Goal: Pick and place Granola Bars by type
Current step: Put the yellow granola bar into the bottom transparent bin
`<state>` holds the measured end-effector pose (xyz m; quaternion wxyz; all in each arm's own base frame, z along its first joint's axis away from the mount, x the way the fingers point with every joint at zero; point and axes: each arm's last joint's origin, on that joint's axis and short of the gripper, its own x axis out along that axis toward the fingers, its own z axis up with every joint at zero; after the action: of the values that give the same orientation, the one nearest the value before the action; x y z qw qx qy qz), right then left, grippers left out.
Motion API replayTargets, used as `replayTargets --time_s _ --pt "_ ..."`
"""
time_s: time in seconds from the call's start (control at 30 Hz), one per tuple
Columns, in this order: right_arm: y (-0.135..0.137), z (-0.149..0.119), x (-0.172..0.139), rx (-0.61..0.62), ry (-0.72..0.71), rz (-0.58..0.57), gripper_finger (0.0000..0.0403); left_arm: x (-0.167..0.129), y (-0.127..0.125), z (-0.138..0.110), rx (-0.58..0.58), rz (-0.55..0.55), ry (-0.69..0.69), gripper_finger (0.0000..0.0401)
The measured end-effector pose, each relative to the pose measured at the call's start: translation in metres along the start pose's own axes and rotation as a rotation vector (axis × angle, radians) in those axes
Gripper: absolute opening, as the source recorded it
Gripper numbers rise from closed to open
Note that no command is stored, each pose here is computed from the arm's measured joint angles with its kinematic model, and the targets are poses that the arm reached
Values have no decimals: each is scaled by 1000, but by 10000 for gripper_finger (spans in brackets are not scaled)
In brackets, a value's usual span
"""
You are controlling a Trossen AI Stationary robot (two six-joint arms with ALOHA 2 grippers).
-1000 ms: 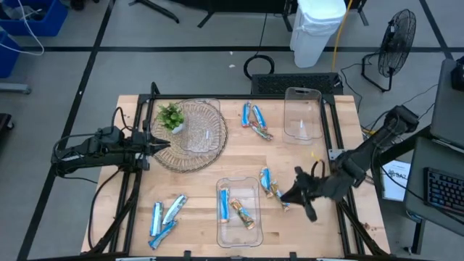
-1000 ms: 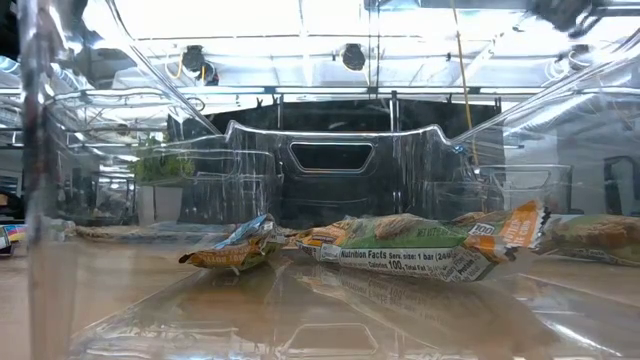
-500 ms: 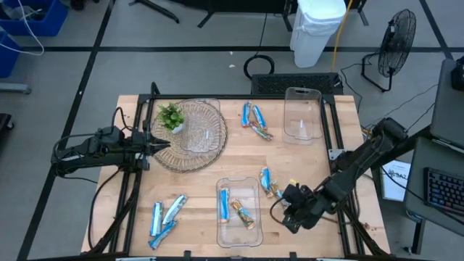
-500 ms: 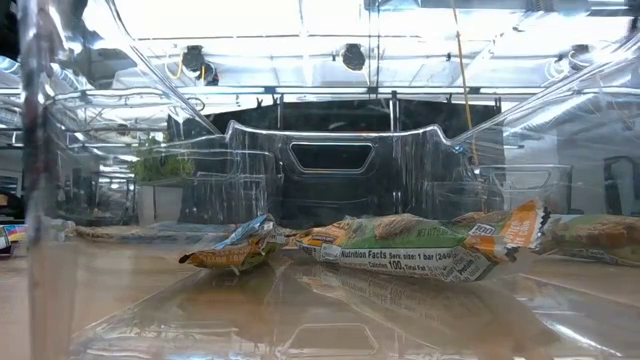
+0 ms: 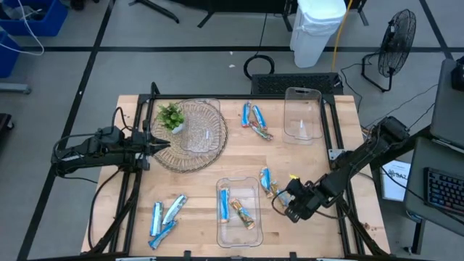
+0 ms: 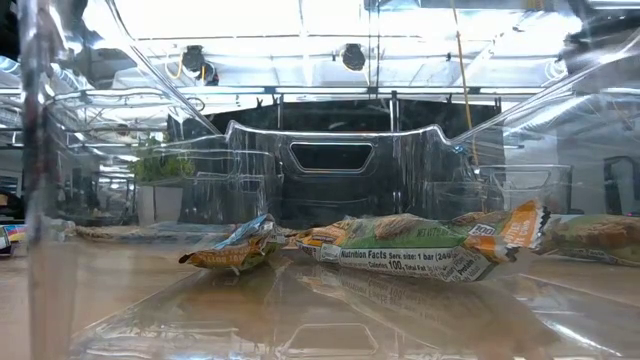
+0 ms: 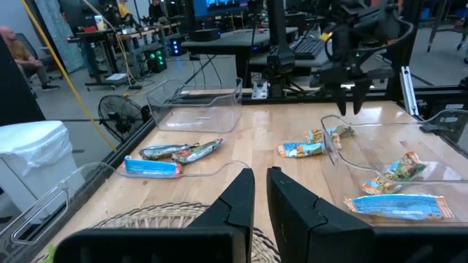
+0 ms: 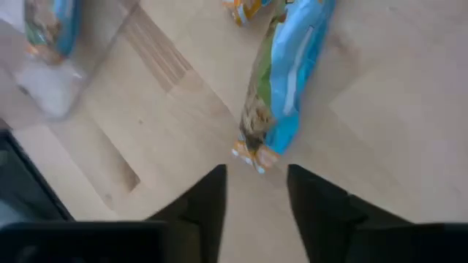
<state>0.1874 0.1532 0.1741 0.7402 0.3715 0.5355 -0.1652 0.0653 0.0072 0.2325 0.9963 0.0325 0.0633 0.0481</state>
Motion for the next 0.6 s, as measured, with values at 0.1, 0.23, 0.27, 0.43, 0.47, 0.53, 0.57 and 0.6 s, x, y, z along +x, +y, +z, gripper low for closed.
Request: replayTargets --time_s 0.1,0.23,0.27,0.43,0.47,0.53,0.57,0.6 --pt "-7 2 8 41 -15 80 191 0 0 0 0 0 0 47" --pt "-13 3 17 75 -26 140 214 0 0 0 0 0 0 47" --pt "-14 3 18 77 -27 147 215 0 0 0 0 0 0 47" --pt "-20 2 21 75 -27 125 202 0 0 0 0 0 0 47" --pt "-20 2 21 74 -28 127 200 0 0 0 0 0 0 47" --pt "-20 2 21 71 -30 126 194 0 0 0 0 0 0 47" --pt "-20 2 21 71 -32 125 192 0 0 0 0 0 0 47" --pt "-20 2 21 71 -35 125 191 0 0 0 0 0 0 47"
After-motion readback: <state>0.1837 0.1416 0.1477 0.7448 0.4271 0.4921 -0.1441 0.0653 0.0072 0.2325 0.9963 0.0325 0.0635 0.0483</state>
